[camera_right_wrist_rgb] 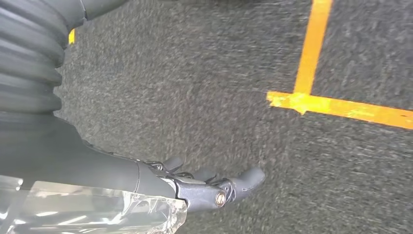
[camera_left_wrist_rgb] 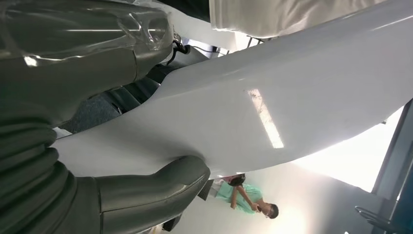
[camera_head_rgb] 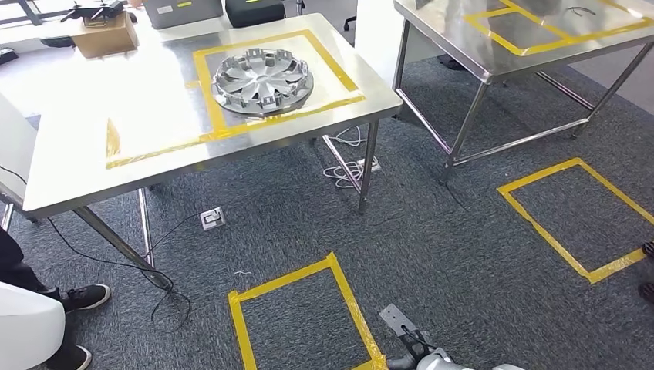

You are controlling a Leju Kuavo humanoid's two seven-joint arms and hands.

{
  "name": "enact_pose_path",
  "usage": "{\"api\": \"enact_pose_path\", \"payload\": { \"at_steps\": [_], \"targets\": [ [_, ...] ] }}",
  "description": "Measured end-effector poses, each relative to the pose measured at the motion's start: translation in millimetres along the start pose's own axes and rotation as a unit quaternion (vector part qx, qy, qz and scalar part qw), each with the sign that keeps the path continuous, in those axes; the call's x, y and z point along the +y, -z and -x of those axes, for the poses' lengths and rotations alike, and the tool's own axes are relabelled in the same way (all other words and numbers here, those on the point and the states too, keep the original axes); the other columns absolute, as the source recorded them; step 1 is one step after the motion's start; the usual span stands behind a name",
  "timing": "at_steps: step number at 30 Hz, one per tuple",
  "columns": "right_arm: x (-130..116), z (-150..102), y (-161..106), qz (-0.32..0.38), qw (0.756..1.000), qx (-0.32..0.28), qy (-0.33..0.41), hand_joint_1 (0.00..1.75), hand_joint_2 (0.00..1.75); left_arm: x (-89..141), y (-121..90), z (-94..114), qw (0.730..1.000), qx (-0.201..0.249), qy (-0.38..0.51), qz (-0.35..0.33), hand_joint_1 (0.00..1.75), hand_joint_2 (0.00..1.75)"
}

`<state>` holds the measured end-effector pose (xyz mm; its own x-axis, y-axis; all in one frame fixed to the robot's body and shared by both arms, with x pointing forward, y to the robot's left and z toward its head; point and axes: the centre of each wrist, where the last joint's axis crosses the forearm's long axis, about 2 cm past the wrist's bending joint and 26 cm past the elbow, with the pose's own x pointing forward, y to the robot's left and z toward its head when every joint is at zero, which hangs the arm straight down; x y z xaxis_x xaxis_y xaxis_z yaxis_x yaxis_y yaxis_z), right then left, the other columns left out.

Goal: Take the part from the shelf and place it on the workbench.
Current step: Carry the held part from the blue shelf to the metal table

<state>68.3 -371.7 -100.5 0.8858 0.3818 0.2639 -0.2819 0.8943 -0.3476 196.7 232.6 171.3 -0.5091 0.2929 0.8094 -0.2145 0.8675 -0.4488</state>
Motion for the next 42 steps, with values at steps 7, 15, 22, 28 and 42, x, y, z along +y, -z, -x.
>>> {"api": "enact_pose_path", "payload": {
  "at_steps": [7, 15, 22, 28, 42],
  "targets": [
    [6.0, 2.9, -1.5, -0.007, 1.0, 0.004, 0.004, 0.0, 1.75, 3.1, -4.0, 2.3, 1.0, 0.008, 0.01, 0.001, 1.75, 1.75],
    [12.3, 14.6, -4.9, -0.008, 0.999, 0.014, 0.032, 0.0, 1.75, 1.2, 0.2, 5.8, 1.0, 0.02, 0.005, 0.003, 1.75, 1.75],
    [15.6, 21.5, -7.0, -0.011, 0.999, 0.023, 0.033, 0.0, 1.75, 7.4, -3.2, 9.4, 0.999, 0.03, 0.012, 0.002, 1.75, 1.75],
    [23.9, 21.5, -8.5, -0.034, 0.999, 0.024, 0.03, 0.0, 1.75, 15.2, -5.3, 9.3, 0.999, 0.034, 0.026, 0.005, 1.75, 1.75],
    [25.6, 10.5, -6.6, -0.019, 0.996, 0.021, 0.088, 0.0, 1.75, 13.3, 7.3, 8.3, 0.998, 0.024, 0.042, 0.036, 1.75, 1.75]
  ]
}}
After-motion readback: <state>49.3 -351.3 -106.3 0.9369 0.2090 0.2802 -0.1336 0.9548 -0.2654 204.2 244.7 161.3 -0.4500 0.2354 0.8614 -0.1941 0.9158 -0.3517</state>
